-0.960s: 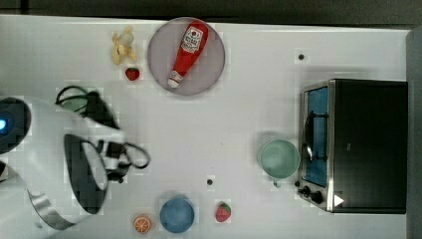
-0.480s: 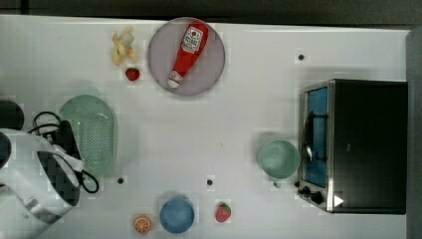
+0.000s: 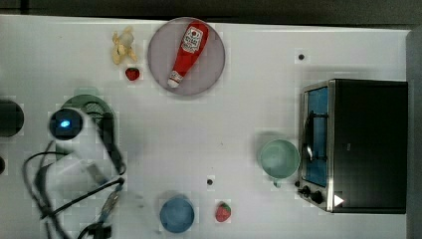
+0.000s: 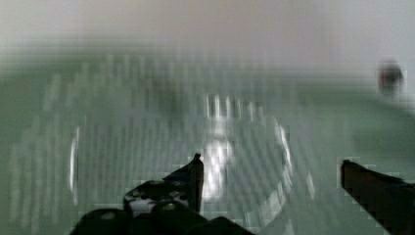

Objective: Drag strainer left to right.

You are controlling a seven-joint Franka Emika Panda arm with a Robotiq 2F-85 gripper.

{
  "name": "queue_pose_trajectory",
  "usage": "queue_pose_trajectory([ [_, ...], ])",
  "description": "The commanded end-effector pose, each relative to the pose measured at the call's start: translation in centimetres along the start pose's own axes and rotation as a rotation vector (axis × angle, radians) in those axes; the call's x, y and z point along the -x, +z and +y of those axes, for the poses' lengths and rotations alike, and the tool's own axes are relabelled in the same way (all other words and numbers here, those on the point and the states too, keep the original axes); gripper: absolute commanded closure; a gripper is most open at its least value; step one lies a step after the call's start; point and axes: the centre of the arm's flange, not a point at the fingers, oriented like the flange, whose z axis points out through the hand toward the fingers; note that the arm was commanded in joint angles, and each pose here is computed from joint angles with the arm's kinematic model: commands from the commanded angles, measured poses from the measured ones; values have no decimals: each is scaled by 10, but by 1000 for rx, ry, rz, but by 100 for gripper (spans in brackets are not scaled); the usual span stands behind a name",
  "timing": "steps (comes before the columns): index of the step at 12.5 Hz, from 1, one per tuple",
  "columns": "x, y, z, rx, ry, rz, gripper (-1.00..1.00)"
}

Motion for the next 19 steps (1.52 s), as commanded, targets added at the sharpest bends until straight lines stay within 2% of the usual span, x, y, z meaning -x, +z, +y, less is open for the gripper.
queue_pose_trajectory([
  [1, -11, -11, -10, -67, 53, -5, -100],
  [7, -55, -1, -9, -58, 107, 52, -100],
  [12, -118, -20, 3, -78, 186, 112, -100],
  [19, -220, -38, 18, -76, 169, 172, -100],
])
